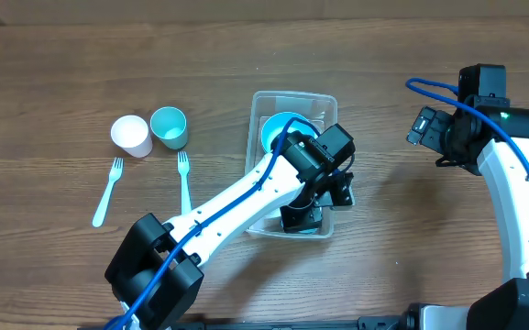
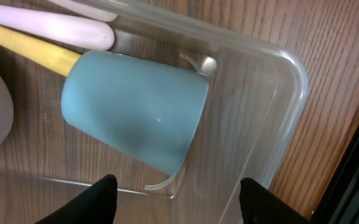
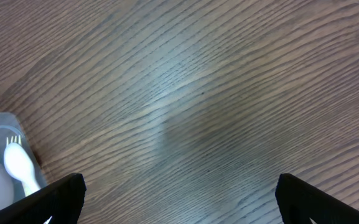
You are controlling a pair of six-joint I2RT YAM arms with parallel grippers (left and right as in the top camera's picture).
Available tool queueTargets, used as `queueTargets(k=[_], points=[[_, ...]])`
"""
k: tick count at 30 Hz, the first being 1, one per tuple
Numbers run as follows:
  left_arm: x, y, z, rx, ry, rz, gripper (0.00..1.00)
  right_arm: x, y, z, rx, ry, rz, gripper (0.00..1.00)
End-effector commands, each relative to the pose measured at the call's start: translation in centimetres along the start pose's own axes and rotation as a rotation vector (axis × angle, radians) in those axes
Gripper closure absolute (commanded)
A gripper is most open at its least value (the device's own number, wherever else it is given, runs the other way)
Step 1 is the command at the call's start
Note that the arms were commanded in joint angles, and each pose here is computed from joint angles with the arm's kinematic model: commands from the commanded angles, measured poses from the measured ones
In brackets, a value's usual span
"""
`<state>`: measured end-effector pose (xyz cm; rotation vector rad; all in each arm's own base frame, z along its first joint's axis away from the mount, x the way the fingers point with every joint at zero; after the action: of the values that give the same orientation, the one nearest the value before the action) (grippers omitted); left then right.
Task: Pack container
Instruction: 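Lower the teal cup upright into the container with the left gripper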
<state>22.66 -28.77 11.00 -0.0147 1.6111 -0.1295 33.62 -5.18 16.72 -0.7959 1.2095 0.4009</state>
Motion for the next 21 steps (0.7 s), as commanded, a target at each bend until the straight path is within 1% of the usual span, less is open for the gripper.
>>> queueTargets(k=[1,11,17,21], points=[[-0.1,-0.1,0.0,0.074,-0.001,-0.002,0.36,-1.3,-0.8,0.3,0.002,-0.022,-0.043,0.0],[0.3,-1.0,0.7,0.109,-0.031,-0.026,0.41,-1.3,-0.8,0.3,0.002,-0.022,-0.043,0.0],[1.0,-0.6,0.6,0.108,-0.011,0.001,0.44,-1.3,-0.8,0.3,0.002,-0.022,-0.043,0.0],[2.3,0.7,0.3,0.11,0.028,0.085,0.45,-1.3,-0.8,0.3,0.002,-0.022,-0.043,0.0]])
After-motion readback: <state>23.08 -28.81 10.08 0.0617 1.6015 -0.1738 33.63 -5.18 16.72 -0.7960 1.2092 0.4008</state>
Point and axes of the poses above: each gripper's point midway between its finger pads, its own x axis out along the fingers, its own z axis along the line the jaws close on, y = z × x, the point moved 1 cm from there along -x, back along the fingers, and after that the axes turned 14 degrees about x, right-handed, at the moved point
